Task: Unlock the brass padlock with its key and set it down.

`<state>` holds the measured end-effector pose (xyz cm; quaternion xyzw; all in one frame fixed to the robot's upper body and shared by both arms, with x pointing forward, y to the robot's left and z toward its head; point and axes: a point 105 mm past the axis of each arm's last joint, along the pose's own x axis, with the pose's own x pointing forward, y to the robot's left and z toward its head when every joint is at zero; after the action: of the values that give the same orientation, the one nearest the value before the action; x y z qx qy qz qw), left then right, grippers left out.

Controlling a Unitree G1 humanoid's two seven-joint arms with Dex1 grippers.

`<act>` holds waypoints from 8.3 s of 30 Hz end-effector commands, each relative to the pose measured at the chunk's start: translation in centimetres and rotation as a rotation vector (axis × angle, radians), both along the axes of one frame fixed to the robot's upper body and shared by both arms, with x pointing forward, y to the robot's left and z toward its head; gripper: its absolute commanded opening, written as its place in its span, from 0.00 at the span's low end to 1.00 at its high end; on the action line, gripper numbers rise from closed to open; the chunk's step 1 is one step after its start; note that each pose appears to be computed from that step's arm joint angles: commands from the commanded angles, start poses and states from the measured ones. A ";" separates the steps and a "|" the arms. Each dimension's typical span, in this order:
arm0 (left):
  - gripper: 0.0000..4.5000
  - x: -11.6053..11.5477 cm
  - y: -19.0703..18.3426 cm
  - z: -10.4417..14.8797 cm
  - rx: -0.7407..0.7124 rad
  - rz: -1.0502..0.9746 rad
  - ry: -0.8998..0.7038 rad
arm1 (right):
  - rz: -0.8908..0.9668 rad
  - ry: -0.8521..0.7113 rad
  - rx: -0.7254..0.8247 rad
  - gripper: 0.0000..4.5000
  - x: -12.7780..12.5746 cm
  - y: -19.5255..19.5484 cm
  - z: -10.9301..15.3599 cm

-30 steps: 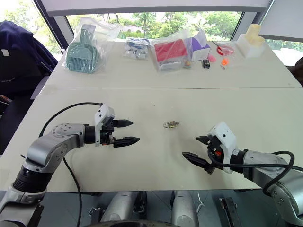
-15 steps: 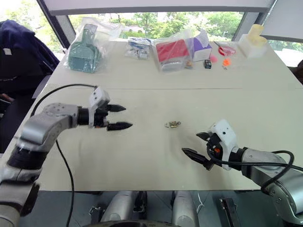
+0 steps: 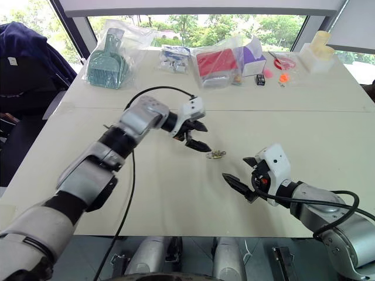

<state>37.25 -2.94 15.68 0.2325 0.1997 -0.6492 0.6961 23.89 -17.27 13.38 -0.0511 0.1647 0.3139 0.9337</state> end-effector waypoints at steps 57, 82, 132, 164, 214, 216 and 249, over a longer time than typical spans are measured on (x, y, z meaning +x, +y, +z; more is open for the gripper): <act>0.16 -4.5 3.5 9.3 -0.466 -0.161 -0.795 | 0.067 -0.149 0.676 1.00 2.6 4.1 10.2; 0.16 -6.0 2.3 10.1 -0.498 -0.223 -0.847 | 0.080 -0.158 0.796 0.01 2.7 4.4 10.9; 0.16 -7.4 1.9 13.4 -0.552 -0.226 -1.791 | -0.147 -0.054 1.237 0.01 5.6 3.9 11.3; 0.16 -6.0 1.5 9.5 -0.482 -0.295 -1.341 | 0.081 -0.212 0.669 0.63 5.0 3.7 10.0; 0.99 -0.2 4.4 8.8 -0.519 0.021 -0.650 | 0.078 -0.192 0.686 0.01 4.8 5.0 9.4; 0.99 -0.2 4.3 8.8 -0.520 0.020 -0.656 | 0.084 -0.190 0.689 0.01 4.7 5.1 9.5; 0.99 0.8 5.7 5.9 -0.454 0.120 -0.581 | -0.009 -0.115 0.716 0.01 5.4 4.3 7.1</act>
<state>38.43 2.51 21.06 0.2335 -0.1429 -0.5356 0.7989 29.05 -12.04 20.11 0.2530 0.0084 0.3618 0.8972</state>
